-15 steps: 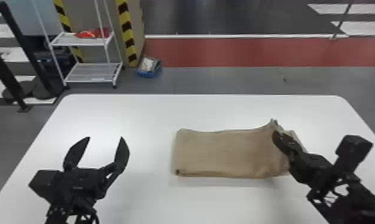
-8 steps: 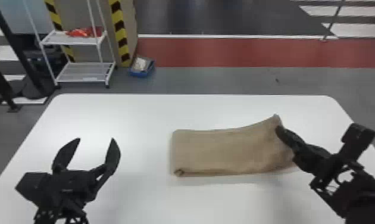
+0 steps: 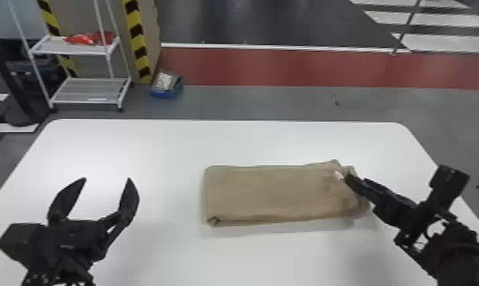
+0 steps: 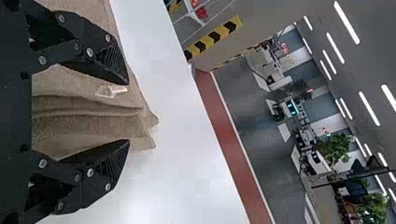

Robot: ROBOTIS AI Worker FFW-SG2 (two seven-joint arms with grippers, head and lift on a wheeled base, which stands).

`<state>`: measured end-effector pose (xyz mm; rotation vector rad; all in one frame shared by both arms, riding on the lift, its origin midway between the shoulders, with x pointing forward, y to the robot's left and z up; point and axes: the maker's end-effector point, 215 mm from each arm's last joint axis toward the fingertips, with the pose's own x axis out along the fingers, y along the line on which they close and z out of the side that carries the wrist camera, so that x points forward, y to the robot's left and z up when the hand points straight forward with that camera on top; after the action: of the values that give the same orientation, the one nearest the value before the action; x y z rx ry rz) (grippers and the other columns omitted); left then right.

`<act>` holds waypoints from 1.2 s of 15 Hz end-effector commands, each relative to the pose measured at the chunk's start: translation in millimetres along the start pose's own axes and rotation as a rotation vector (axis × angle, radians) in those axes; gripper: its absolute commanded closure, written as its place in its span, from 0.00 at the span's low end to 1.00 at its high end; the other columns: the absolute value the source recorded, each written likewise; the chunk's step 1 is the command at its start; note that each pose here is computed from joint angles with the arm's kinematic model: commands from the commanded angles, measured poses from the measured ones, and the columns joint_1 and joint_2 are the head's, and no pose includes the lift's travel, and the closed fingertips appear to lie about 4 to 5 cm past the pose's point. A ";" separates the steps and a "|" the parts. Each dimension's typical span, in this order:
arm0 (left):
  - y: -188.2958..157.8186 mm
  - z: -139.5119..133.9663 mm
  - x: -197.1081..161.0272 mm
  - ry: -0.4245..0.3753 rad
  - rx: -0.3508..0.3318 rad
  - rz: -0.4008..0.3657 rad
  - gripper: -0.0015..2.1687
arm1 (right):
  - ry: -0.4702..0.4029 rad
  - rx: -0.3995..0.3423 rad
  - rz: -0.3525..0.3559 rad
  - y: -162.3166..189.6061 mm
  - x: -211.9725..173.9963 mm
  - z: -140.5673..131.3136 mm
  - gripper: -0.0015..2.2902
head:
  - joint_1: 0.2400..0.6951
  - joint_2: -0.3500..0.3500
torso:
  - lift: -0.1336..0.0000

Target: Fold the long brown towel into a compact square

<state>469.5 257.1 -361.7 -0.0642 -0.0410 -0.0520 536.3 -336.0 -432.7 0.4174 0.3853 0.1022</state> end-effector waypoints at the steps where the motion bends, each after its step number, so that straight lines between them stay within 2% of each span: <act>1: -3.7 -3.1 1.8 0.005 -0.003 -0.005 0.04 | 0.019 -0.002 -0.018 -15.7 -5.0 0.6 0.03 | 1.00 0.38 | 0.11; 5: -6.5 -5.8 1.6 0.010 -0.004 -0.010 0.04 | 0.086 -0.041 -0.004 -4.8 13.7 -22.2 0.04 | 1.00 0.35 | 0.11; 8: -4.7 -6.5 1.3 0.012 -0.003 -0.007 0.04 | 0.134 -0.060 -0.002 0.2 21.7 -42.0 0.13 | 1.00 0.38 | 0.11; 10: -2.8 -7.1 1.0 0.013 -0.003 -0.004 0.04 | 0.145 -0.058 0.015 6.9 22.2 -47.4 0.35 | 1.00 0.39 | 0.11; 12: -2.7 -8.8 0.7 0.016 -0.004 -0.004 0.04 | 0.168 -0.040 0.026 7.1 17.0 -53.5 0.67 | 1.00 0.41 | 0.11; 13: -2.7 -8.8 0.7 0.016 -0.004 -0.004 0.04 | 0.171 -0.031 0.029 5.9 13.1 -54.8 0.75 | 1.00 0.42 | 0.11; 15: -3.9 -8.9 0.8 0.016 -0.005 -0.007 0.04 | 0.142 -0.022 0.031 5.6 5.7 -40.3 0.77 | 1.00 0.42 | 0.11; 18: -2.7 -7.2 1.3 0.011 -0.003 -0.004 0.04 | 0.032 0.025 0.077 19.1 -7.8 6.2 0.77 | 1.00 0.40 | 0.11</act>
<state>470.9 253.7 -369.0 -0.0652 -0.0286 -0.0582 528.1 -319.6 -442.7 0.4264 0.4610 0.1706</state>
